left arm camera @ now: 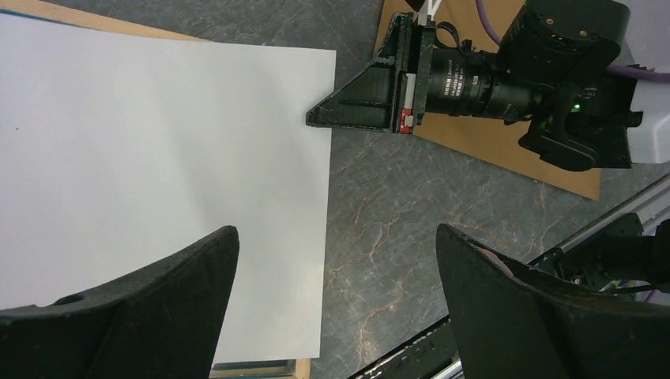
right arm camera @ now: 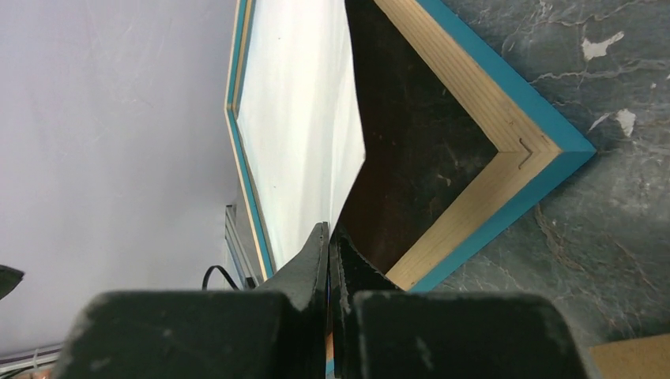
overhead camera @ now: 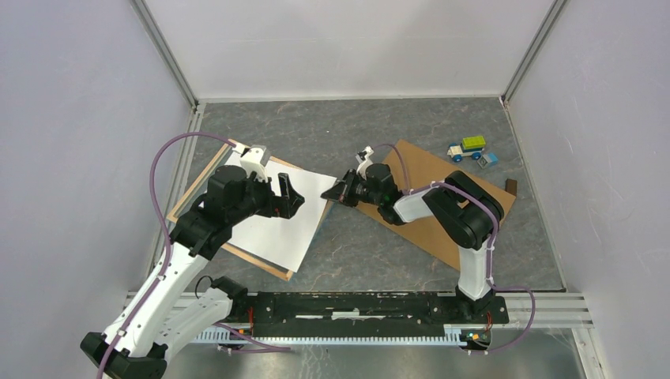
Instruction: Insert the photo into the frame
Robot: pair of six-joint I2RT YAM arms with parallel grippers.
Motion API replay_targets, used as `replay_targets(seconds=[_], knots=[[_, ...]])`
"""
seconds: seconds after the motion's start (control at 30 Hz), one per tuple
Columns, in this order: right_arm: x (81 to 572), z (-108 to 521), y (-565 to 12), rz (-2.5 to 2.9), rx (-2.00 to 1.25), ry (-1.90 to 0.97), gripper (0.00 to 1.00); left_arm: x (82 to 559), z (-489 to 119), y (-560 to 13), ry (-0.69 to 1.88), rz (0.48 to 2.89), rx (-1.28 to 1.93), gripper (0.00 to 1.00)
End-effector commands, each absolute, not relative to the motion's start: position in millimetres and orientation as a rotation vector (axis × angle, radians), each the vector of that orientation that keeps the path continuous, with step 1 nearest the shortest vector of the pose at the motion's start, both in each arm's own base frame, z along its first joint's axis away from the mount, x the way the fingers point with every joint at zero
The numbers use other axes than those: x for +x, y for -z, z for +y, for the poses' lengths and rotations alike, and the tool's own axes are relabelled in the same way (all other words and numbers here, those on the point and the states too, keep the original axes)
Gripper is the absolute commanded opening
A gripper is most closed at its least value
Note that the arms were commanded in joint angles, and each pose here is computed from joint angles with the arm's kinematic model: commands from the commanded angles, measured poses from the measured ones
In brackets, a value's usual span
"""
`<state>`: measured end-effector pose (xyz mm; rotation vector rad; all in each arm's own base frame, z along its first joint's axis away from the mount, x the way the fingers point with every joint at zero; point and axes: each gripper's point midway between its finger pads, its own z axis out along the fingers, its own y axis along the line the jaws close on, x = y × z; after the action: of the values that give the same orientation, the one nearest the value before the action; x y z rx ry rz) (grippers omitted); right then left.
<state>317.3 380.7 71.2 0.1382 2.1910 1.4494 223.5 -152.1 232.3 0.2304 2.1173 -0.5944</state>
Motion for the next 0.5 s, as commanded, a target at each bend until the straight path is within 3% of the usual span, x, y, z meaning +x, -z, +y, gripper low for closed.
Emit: replay_targets(seconds=[0.0, 0.47], knots=[[315, 398, -71, 2.21, 0.062, -1.46, 0.0, 225, -150, -237, 0.567, 2.086, 0.268, 1.0], [328, 408, -62, 2.204, 0.132, -1.371, 0.0, 225, -151, -236, 0.571, 2.09, 0.271, 1.0]])
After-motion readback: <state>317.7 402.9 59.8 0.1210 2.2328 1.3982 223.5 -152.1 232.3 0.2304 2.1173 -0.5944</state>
